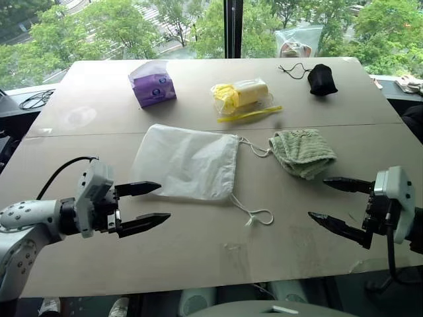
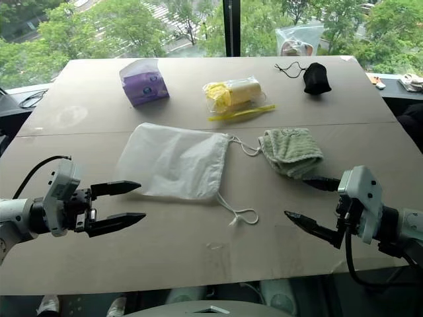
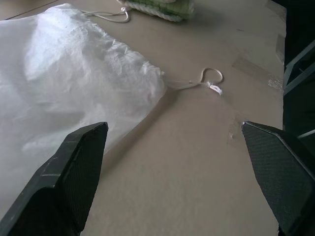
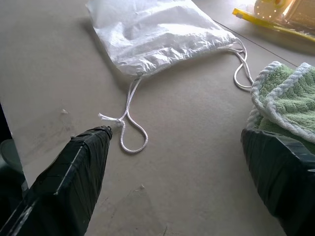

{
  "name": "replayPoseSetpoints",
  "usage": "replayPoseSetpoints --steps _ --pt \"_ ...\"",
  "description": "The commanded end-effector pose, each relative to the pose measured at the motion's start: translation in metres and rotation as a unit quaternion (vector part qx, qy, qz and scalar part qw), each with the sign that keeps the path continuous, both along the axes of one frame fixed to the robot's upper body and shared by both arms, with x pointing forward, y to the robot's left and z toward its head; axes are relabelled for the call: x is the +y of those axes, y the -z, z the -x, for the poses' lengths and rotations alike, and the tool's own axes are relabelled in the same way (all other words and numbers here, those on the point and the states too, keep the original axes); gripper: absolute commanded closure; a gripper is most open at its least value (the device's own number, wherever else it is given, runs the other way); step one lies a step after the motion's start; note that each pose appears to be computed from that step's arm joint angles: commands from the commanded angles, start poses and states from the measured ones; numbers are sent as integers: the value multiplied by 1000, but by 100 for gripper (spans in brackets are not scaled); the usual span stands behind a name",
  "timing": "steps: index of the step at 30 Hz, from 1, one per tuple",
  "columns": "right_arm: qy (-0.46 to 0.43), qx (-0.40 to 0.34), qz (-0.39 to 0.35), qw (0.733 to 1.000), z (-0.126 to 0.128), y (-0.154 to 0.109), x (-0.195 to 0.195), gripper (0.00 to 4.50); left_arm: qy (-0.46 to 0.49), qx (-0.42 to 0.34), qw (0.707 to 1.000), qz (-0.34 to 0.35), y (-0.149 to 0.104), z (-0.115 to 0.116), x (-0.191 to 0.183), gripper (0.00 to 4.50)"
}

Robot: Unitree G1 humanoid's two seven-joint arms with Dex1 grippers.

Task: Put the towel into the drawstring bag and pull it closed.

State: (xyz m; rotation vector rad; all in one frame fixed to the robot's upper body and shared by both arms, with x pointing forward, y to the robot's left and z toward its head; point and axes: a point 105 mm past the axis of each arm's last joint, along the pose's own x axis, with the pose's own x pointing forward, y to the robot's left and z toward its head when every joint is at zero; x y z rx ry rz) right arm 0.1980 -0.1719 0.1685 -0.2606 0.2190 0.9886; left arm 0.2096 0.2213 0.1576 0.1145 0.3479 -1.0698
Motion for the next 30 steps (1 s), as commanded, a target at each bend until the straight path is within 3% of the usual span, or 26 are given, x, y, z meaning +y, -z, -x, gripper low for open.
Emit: replayPoseSetpoints --steps 1,4,7,9,14,20,23,25,27,30 --pt "-15 -29 -9 999 2 -11 7 0 -10 -40 999 7 -12 -6 -7 2" --pt "-43 -48 -30 997 5 -14 24 0 -56 -56 996 38 -17 -23 -31 2" --pt "-55 -52 -31 997 10 -13 30 0 -83 -6 996 14 -9 -36 -56 2" --pt "-49 -50 -26 997 10 -7 29 0 -111 -17 993 -32 -5 -56 -72 2" --pt "-59 -37 -18 997 20 0 33 0 -161 9 985 -63 10 -99 -114 2" --pt "-59 -27 -53 996 21 0 45 0 -204 47 967 -146 53 -126 -123 2" --pt "-56 -33 -50 997 19 0 49 0 -200 17 963 -178 61 -135 -121 85" --pt "-51 -38 -55 996 18 -4 51 0 -184 -4 966 -182 59 -136 -117 168" --pt "-49 -40 -57 996 18 -5 52 0 -140 -31 975 -173 50 -135 -111 236" --pt "-48 -39 -53 997 18 -4 54 0 -56 -65 987 -133 29 -129 -97 375"
